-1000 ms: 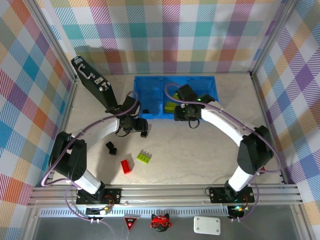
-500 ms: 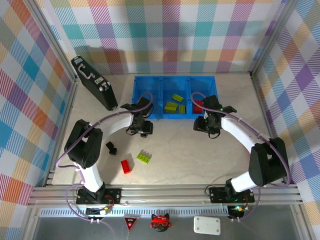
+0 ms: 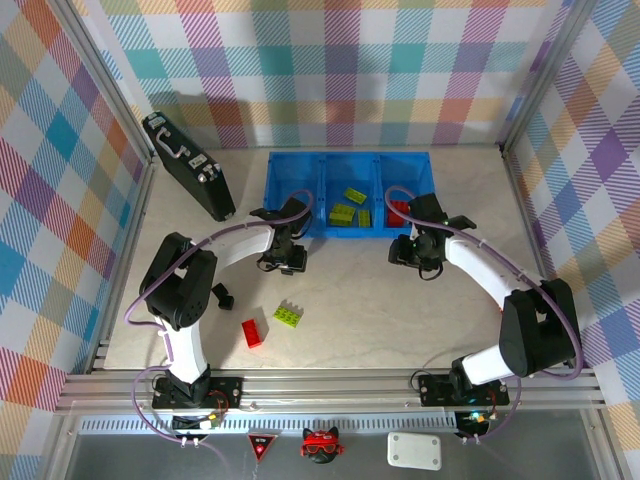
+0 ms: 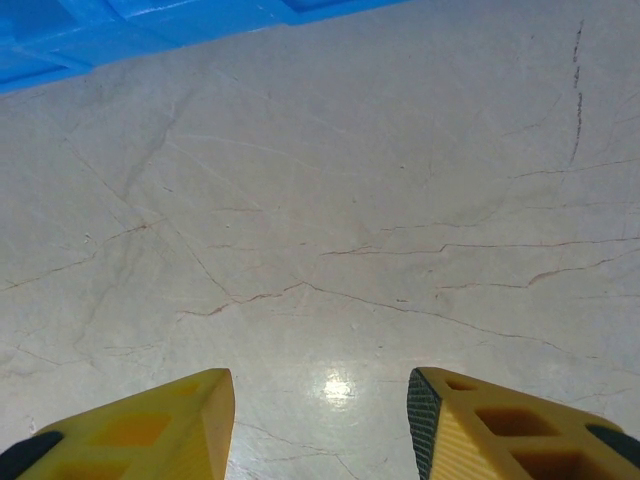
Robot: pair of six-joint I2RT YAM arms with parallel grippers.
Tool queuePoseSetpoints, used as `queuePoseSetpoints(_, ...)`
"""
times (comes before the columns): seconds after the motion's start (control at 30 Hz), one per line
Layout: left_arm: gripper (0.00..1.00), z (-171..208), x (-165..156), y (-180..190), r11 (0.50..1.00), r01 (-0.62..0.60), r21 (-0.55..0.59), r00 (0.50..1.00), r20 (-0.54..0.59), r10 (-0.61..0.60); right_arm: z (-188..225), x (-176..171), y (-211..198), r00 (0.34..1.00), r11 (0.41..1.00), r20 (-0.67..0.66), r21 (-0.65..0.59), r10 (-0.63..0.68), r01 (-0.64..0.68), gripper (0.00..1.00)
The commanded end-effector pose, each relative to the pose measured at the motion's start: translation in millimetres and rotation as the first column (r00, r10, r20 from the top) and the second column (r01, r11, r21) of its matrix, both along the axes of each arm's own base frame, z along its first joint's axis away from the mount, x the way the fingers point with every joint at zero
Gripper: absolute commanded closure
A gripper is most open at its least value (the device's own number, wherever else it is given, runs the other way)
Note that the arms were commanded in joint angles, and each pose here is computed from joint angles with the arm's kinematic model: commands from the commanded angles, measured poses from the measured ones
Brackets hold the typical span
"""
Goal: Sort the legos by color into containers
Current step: Pick up the lego from the center of the table.
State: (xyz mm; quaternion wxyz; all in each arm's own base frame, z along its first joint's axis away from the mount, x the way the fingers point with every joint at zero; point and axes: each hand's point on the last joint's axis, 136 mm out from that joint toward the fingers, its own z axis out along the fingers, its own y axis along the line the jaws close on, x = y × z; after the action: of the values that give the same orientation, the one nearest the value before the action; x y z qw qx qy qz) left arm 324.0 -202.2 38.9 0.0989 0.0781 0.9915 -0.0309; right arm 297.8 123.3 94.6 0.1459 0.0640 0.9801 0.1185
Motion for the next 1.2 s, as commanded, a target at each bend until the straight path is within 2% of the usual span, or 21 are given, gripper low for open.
queuePoseSetpoints(0.0,0.52,-2.5,-3.5,1.3,0.999,0.02,0.031,1.0,-0.018,-0.02,5.1,-2.2,-1.7,1.0,1.0,0.015,0.013,0.003,-0.003,0.49)
queuePoseSetpoints(0.7,0.61,-7.2,-3.8,1.5,0.999,0.021,0.042,1.0,-0.022,-0.02,11.8,-8.0,-3.6,1.0,1.0,0.028,0.022,-0.007,0.007,0.51)
queuePoseSetpoints(0.93,0.68,-4.8,-2.3,0.9,0.999,0.023,0.04,1.0,-0.016,-0.022,13.3,-8.1,-4.4,0.999,1.0,0.031,0.021,-0.008,0.008,0.51)
queuePoseSetpoints(1.17,0.7,5.1,-0.2,-0.1,0.999,0.021,0.03,1.0,0.003,-0.021,13.3,-9.1,-4.0,1.0,1.0,0.029,0.021,-0.006,0.005,0.51)
